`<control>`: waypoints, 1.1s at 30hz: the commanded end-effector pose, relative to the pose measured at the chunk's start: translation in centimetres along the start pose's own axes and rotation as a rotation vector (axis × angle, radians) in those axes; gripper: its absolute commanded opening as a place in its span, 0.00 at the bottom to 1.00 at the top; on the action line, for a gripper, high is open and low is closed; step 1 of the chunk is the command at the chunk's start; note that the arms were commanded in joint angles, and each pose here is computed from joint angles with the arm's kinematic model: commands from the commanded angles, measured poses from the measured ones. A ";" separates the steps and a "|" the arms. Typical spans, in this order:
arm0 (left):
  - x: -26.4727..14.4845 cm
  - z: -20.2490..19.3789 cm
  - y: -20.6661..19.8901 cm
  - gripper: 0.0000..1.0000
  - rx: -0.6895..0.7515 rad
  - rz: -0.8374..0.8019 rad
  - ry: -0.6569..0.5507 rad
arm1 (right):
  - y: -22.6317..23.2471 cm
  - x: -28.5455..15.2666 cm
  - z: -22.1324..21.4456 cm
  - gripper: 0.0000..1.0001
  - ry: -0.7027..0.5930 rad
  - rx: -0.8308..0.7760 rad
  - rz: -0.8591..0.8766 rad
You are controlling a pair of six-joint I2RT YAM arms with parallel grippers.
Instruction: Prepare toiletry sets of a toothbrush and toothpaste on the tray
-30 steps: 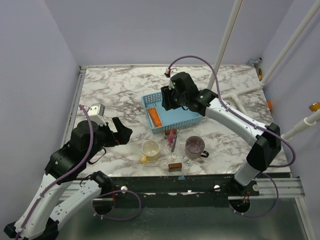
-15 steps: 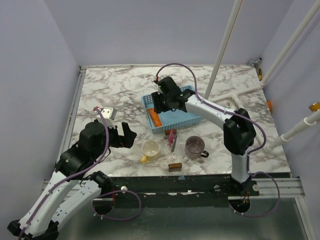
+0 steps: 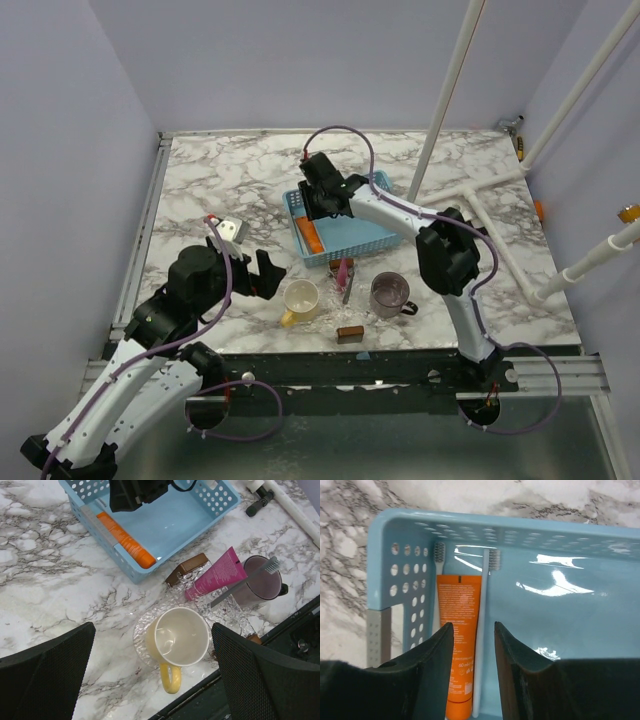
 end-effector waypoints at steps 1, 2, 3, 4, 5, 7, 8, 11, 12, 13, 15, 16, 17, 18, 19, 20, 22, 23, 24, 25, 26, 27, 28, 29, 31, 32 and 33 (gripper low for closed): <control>-0.1 1.0 -1.0 0.99 0.044 -0.069 -0.052 | -2.0 1.9 -1.3 0.40 0.027 -0.003 -0.105; -0.1 0.9 -0.7 0.99 0.051 -0.057 -0.050 | -2.1 2.1 -1.4 0.40 0.031 -0.006 -0.111; -0.1 0.9 -0.6 0.99 0.055 -0.046 -0.048 | -2.3 2.3 -1.6 0.40 0.036 -0.011 -0.117; -0.1 0.9 -0.4 0.99 0.058 -0.036 -0.050 | -2.4 2.5 -1.8 0.40 0.040 -0.016 -0.121; -0.2 0.9 -0.3 0.99 0.058 -0.031 -0.049 | -2.5 2.5 -2.0 0.40 0.044 -0.019 -0.126; -0.2 0.9 -0.3 0.99 0.060 -0.029 -0.053 | -2.6 2.7 -2.2 0.40 0.051 -0.019 -0.123; -0.2 0.9 -0.2 0.99 0.060 -0.027 -0.054 | -2.6 2.8 -2.3 0.40 0.054 -0.021 -0.119; -0.3 0.9 -0.2 0.99 0.061 -0.023 -0.054 | -2.7 3.1 -2.6 0.40 0.062 -0.025 -0.121; -0.3 0.8 -0.1 0.99 0.061 -0.021 -0.052 | -2.7 3.3 -2.8 0.40 0.065 -0.026 -0.121; -0.3 0.8 -0.1 0.99 0.061 -0.021 -0.052 | -2.8 3.4 -2.9 0.40 0.068 -0.027 -0.124; -0.3 0.8 -0.1 0.99 0.061 -0.020 -0.051 | -2.9 3.6 -3.1 0.39 0.075 -0.031 -0.127; -0.3 0.7 -0.1 0.99 0.062 -0.021 -0.048 | -3.1 3.8 -3.3 0.39 0.078 -0.032 -0.131; -0.3 0.7 -0.1 0.99 0.062 -0.018 -0.048 | -3.1 3.9 -3.4 0.39 0.079 -0.034 -0.133; -0.3 0.7 -0.1 0.99 0.064 -0.018 -0.049 | -3.1 4.0 -3.5 0.39 0.081 -0.036 -0.132; -0.3 0.7 0.0 0.99 0.065 -0.016 -0.050 | -3.1 4.1 -3.5 0.39 0.082 -0.035 -0.133; -0.3 0.7 0.0 0.99 0.067 -0.014 -0.049 | -3.1 4.1 -3.6 0.38 0.083 -0.036 -0.132; -0.3 0.8 0.0 0.99 0.069 -0.013 -0.053 | -3.2 4.4 -3.8 0.38 0.089 -0.037 -0.132; -0.3 0.7 0.0 0.99 0.070 -0.013 -0.049 | -3.2 4.5 -4.0 0.37 0.095 -0.038 -0.133; -0.3 0.6 0.1 0.99 0.071 -0.011 -0.048 | -3.2 4.5 -4.0 0.36 0.097 -0.039 -0.133; -0.2 0.7 0.0 0.99 0.072 -0.012 -0.049 | -3.3 4.6 -4.0 0.36 0.099 -0.041 -0.138; -0.2 0.6 0.1 0.99 0.073 -0.011 -0.045 | -3.4 4.6 -4.1 0.36 0.100 -0.043 -0.143; -0.2 0.7 0.1 0.99 0.075 -0.008 -0.047 | -3.5 4.6 -4.1 0.35 0.098 -0.047 -0.147; -0.2 0.7 0.2 0.99 0.077 -0.006 -0.048 | -3.6 4.7 -4.2 0.35 0.099 -0.048 -0.149; -0.2 0.7 0.2 0.99 0.079 -0.005 -0.047 | -3.7 4.8 -4.3 0.35 0.102 -0.051 -0.151; -0.1 0.7 0.3 0.99 0.082 -0.001 -0.048 | -3.7 4.9 -4.6 0.34 0.115 -0.057 -0.150; -0.1 0.7 0.3 0.99 0.082 0.004 -0.048 | -3.8 5.0 -4.7 0.34 0.118 -0.055 -0.151; -0.1 0.6 0.4 0.99 0.083 0.007 -0.046 | -3.8 5.0 -4.8 0.33 0.121 -0.056 -0.150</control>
Point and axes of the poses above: each gripper's point midway between its finger pads, its own x axis out along the fingers, its own y axis along the line the jaws close on, z = x × y, the point moved 2 cm from there along -x, back along the fingers, and after that the axes turned 15 degrees about x, right-handed, at the moved point
